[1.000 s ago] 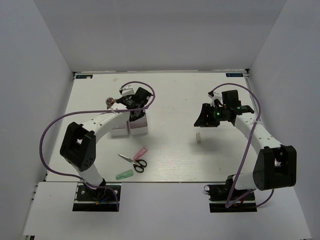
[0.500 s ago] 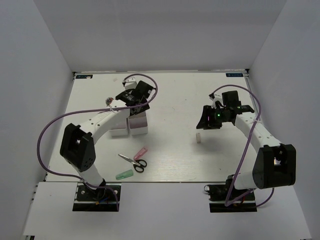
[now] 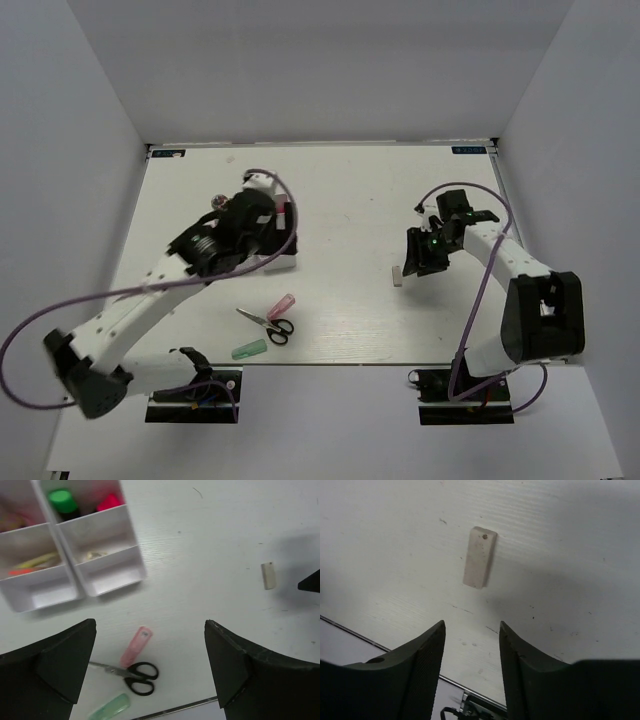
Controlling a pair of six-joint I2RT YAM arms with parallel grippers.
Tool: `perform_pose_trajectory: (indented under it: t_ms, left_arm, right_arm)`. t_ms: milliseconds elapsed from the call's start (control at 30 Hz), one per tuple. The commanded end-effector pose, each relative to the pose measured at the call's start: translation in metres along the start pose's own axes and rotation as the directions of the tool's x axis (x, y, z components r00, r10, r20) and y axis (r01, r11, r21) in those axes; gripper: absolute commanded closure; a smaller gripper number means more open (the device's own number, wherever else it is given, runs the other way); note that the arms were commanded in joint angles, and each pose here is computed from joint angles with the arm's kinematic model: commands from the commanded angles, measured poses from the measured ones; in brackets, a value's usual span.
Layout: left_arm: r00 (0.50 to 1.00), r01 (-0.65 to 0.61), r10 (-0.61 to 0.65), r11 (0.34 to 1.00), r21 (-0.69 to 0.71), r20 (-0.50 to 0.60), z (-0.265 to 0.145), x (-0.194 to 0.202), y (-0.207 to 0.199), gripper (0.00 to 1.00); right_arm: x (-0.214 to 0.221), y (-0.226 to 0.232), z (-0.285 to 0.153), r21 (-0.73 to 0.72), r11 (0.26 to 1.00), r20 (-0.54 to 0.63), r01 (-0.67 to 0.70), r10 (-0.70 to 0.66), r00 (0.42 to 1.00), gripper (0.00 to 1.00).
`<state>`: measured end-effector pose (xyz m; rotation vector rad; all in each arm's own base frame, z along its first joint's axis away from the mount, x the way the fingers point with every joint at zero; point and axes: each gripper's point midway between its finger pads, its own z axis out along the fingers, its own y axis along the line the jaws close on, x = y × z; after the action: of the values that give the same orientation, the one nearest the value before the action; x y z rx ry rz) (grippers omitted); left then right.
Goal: Sort the stationery into containers
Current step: Place the stationery into the container, then grab a piece of stationery with the right arm
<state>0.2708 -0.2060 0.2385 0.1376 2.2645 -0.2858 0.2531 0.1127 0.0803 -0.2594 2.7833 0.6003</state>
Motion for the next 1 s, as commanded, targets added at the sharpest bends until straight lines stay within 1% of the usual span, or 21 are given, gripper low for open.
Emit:
perform_pose_trajectory:
  t_ms: [0,33,67,100,133,167,200,233,300,333,367,533,567,667,767,800,900,933,967]
  left_arm:
    - [0.995,-0.094,0.096,0.990,-0.104,0.015,-0.037,0.020,0.059,0.00]
    - [0.995,-0.101,0.103,0.986,-0.134,0.005,-0.038,0.030,0.071,0.00]
    - [0.993,-0.065,0.079,0.985,-0.158,0.083,-0.058,0.022,0.086,0.00]
    - [0.993,-0.078,0.093,0.981,-0.177,0.078,-0.059,0.030,0.094,0.00]
    - [0.991,-0.073,0.093,0.979,-0.190,0.097,-0.065,0.033,0.102,0.00]
    - [0.989,-0.071,0.095,0.978,-0.195,0.115,-0.071,0.035,0.107,0.00]
    - [0.990,-0.080,0.102,0.975,-0.209,0.099,-0.068,0.045,0.111,0.00]
    - [0.989,-0.074,0.099,0.973,-0.217,0.109,-0.071,0.046,0.115,0.00]
    - [0.988,-0.087,0.114,0.969,-0.232,0.104,-0.072,0.055,0.122,0.00]
    - [0.988,-0.093,0.119,0.964,-0.249,0.094,-0.070,0.059,0.126,0.00]
    - [0.988,-0.096,0.122,0.962,-0.255,0.091,-0.071,0.062,0.129,0.00]
    - [0.988,-0.101,0.129,0.959,-0.265,0.089,-0.067,0.074,0.135,0.00]
    - [0.987,-0.097,0.128,0.959,-0.266,0.099,-0.069,0.073,0.136,0.00]
    - [0.988,-0.104,0.131,0.958,-0.267,0.087,-0.068,0.079,0.138,0.00]
    - [0.989,-0.102,0.127,0.958,-0.269,0.078,-0.067,0.084,0.140,0.00]
    - [0.989,-0.098,0.123,0.958,-0.268,0.078,-0.067,0.085,0.140,0.00]
    - [0.990,-0.087,0.112,0.960,-0.265,0.083,-0.069,0.089,0.142,0.00]
    - [0.991,-0.080,0.105,0.961,-0.266,0.081,-0.069,0.092,0.143,0.00]
    - [0.991,-0.076,0.101,0.961,-0.264,0.082,-0.070,0.092,0.143,0.00]
  right_arm:
    - [0.006,-0.005,0.014,0.046,0.999,-0.084,0.024,-0.021,0.996,0.48]
    - [0.004,-0.005,0.017,0.056,0.998,-0.084,0.033,-0.028,0.996,0.48]
    - [0.006,-0.005,0.024,0.062,0.997,-0.106,0.043,-0.037,0.994,0.48]
    - [0.007,-0.011,0.031,0.106,0.992,-0.129,0.062,-0.048,0.990,0.47]
    - [0.007,-0.010,0.038,0.118,0.990,-0.145,0.080,-0.062,0.988,0.47]
    - [0.004,-0.012,0.040,0.147,0.985,-0.139,0.093,-0.073,0.988,0.47]
    - [0.004,-0.014,0.045,0.177,0.978,-0.150,0.113,-0.087,0.985,0.47]
    - [0.001,-0.015,0.049,0.205,0.969,-0.148,0.136,-0.106,0.983,0.47]
    - [-0.007,-0.017,0.053,0.234,0.961,-0.138,0.146,-0.116,0.984,0.47]
    - [-0.007,-0.019,0.057,0.259,0.953,-0.151,0.157,-0.120,0.981,0.47]
    - [-0.012,-0.017,0.057,0.260,0.952,-0.144,0.161,-0.126,0.982,0.47]
    - [-0.006,-0.013,0.074,0.252,0.951,-0.198,0.180,-0.131,0.971,0.47]
    - [-0.008,-0.016,0.074,0.278,0.942,-0.197,0.186,-0.133,0.971,0.47]
    - [-0.014,-0.013,0.081,0.289,0.939,-0.202,0.189,-0.133,0.970,0.47]
    - [-0.009,-0.015,0.088,0.294,0.937,-0.234,0.187,-0.119,0.965,0.58]
    - [-0.008,-0.015,0.089,0.293,0.939,-0.236,0.182,-0.114,0.965,0.73]
    - [-0.009,-0.012,0.084,0.283,0.941,-0.224,0.185,-0.123,0.967,0.95]
    - [-0.009,-0.009,0.084,0.273,0.944,-0.219,0.183,-0.125,0.968,1.00]
    - [-0.011,-0.006,0.082,0.259,0.947,-0.213,0.192,-0.138,0.967,1.00]
